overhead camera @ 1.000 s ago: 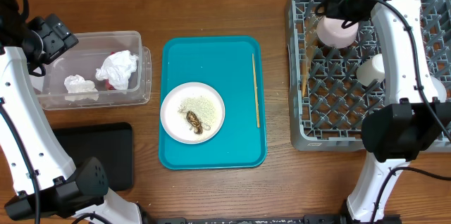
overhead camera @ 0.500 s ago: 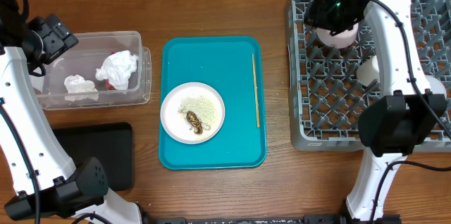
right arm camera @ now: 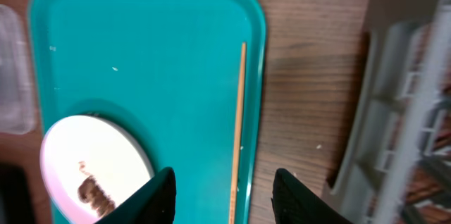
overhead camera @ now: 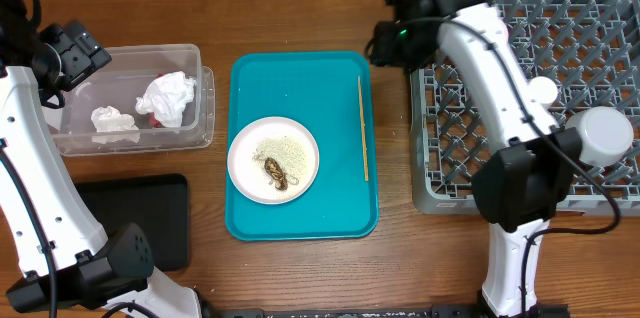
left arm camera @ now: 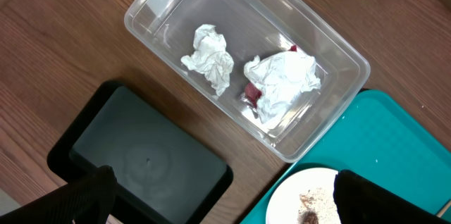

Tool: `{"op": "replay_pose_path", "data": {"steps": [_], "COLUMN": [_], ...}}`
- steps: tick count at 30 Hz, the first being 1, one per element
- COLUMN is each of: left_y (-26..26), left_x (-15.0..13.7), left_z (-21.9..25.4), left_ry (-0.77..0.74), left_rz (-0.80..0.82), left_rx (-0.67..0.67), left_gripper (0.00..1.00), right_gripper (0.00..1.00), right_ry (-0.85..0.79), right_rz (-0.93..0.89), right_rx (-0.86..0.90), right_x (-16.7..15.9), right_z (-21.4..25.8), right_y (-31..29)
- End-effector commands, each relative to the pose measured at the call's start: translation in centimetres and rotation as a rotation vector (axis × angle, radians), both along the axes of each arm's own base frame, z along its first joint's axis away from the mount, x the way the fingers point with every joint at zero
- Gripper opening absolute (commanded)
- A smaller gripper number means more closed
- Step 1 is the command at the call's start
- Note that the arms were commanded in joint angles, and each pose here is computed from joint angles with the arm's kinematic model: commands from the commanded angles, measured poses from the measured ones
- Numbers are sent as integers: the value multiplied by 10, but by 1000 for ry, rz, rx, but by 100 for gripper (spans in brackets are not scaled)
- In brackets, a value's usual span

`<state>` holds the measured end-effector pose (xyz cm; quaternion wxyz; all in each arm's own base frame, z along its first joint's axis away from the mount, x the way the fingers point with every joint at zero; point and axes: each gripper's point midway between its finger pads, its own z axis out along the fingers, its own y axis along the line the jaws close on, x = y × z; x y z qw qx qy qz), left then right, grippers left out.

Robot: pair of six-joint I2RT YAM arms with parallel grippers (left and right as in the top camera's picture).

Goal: Sort waste into correct bins and load items into the dishwasher
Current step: 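Return the right gripper to the tray and grasp the second chopstick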

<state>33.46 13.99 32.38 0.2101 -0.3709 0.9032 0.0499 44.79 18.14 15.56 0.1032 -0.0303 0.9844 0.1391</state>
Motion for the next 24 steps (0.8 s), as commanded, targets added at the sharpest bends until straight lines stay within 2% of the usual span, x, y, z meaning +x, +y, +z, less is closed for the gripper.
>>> {"op": "replay_pose_path", "data": {"steps": [1,4,13,24], "left_y": [2,2,2,2], "left_x": [-1,-1,-1,-1], "left_z": [1,1,1,1], "left_ry": [-1,-1,-1,-1], "left_rz": [13,13,13,13], "left_rx": [8,8,8,8], "left_gripper": [100,100,100,100], "right_gripper": [46,43,42,42], "right_ry": [29,61,113,127], "right_rz": [-62,-79,-49,-47], "right_rx": [-82,-82,-101,-109], "right_x": [-6,-16,-44,-52], "right_z": [-29,-53,-122,-141], "right_y": [3,15,31,27]}}
